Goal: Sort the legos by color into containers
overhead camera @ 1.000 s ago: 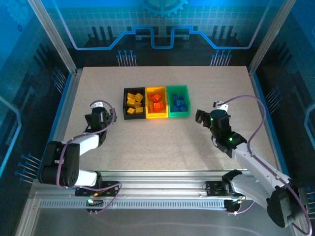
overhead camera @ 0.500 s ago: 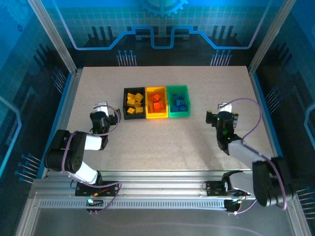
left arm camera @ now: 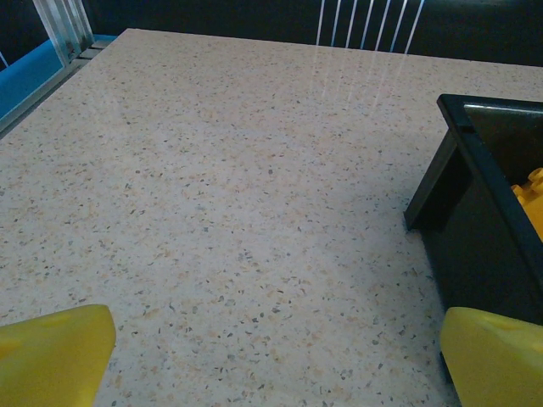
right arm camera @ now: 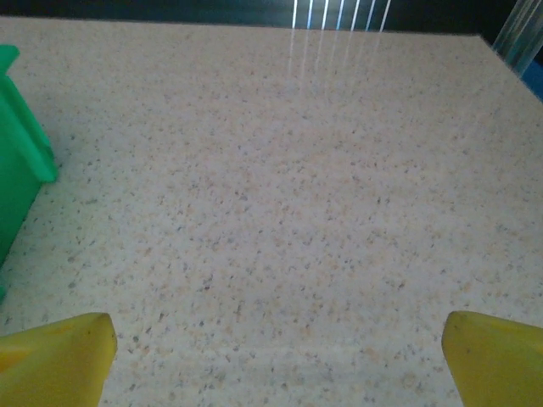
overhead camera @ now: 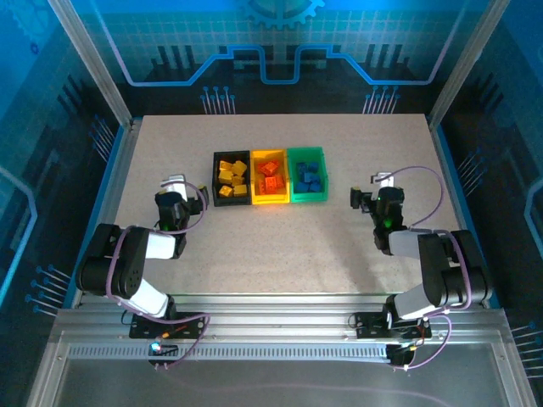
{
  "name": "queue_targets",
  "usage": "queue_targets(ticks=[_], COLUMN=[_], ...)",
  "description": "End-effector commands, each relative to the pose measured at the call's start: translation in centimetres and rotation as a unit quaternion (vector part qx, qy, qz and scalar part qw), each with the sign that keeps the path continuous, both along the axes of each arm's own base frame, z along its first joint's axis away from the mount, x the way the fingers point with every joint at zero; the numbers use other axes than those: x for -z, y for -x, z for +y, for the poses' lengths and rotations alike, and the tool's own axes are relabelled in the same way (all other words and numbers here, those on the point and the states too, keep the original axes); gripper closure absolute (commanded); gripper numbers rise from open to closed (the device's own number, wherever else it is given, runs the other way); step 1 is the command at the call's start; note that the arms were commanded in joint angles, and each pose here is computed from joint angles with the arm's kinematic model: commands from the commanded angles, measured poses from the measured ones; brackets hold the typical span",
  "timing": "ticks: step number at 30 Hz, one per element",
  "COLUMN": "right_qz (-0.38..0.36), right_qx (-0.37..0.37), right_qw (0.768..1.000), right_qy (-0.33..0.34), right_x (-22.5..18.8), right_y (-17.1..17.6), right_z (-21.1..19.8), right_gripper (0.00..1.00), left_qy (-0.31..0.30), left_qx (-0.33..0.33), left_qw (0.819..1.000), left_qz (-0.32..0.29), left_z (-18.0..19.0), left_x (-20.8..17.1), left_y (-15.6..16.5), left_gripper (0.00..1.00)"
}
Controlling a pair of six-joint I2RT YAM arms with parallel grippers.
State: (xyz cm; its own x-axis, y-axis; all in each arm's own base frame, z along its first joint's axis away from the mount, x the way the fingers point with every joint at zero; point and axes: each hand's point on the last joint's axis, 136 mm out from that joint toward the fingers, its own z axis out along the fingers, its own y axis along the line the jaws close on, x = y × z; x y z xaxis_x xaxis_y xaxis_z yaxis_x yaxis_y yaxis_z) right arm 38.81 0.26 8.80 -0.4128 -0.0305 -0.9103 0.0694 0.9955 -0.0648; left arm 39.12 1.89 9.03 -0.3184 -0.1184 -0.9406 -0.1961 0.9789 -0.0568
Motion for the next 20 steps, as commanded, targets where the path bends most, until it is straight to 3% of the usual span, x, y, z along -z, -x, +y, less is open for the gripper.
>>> queue_targets(ticks=[1,20], right_qz=[-0.025,-0.023], right_qx=[-0.003,-0.005], right_qw=[1.000,1.000], right_qy=[0.009,0.007], right_x=[-0.83,-0.88], right_y=[-0.64,-0.60], right_z=[0.11,0.26], right_gripper=[0.00,0.00], left_qy=[-0.004,-0.004], left_qx=[0.010,0.010], left_qw=[1.000,1.000], left_qz=[-0.013,-0.013], left_z=[-0.15,-0.14], left_x=[-0.63,-0.65], left_y=[-0.28,-0.31], left_gripper=[0.01,0.01])
